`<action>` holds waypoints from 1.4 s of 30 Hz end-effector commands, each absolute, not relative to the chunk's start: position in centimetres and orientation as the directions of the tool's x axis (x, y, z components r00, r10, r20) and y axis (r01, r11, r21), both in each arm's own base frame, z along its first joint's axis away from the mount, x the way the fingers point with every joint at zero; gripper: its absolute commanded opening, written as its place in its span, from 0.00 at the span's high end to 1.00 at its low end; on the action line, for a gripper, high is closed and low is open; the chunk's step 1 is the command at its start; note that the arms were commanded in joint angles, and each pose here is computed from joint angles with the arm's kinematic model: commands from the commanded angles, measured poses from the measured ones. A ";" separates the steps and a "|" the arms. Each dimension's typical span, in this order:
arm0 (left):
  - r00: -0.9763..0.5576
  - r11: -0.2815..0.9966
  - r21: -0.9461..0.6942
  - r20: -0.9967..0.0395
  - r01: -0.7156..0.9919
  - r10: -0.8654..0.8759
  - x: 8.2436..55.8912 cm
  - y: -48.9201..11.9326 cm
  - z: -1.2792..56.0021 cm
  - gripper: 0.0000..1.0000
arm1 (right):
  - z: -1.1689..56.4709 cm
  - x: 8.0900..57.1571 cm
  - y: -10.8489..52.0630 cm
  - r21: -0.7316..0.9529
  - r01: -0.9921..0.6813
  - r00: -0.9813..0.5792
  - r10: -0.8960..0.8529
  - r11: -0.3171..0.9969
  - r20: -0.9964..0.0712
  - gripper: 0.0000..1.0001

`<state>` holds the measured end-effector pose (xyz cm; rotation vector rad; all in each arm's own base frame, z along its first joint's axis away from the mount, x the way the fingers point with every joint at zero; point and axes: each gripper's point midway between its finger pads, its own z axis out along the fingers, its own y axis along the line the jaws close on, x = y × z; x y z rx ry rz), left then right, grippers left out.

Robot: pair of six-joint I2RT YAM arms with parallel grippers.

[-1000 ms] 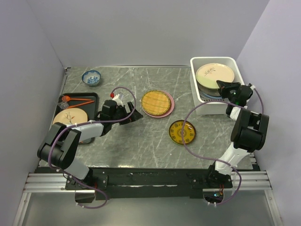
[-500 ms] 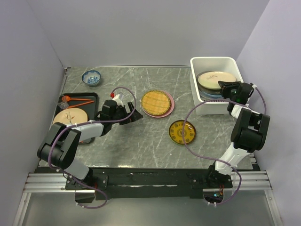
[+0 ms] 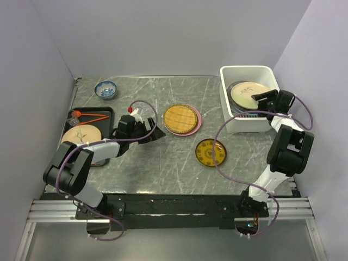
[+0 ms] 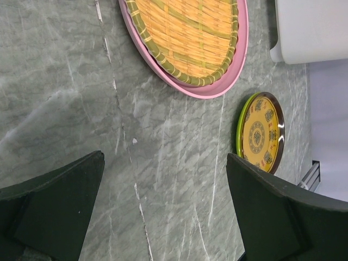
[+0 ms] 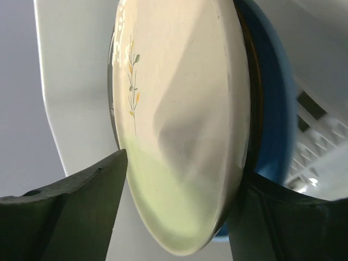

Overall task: Place the plates into the plastic bin on the countertop
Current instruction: Place the plate in the plastic bin.

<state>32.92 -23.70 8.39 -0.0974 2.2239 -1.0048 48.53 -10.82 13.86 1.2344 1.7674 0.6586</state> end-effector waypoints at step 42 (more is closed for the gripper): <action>-0.731 0.659 -0.704 -0.593 0.266 -0.338 34.2 -24.9 11.3 0.01 | 29.3 39.0 -1.4 0.649 0.212 -0.205 0.682 0.731 -0.701 0.14</action>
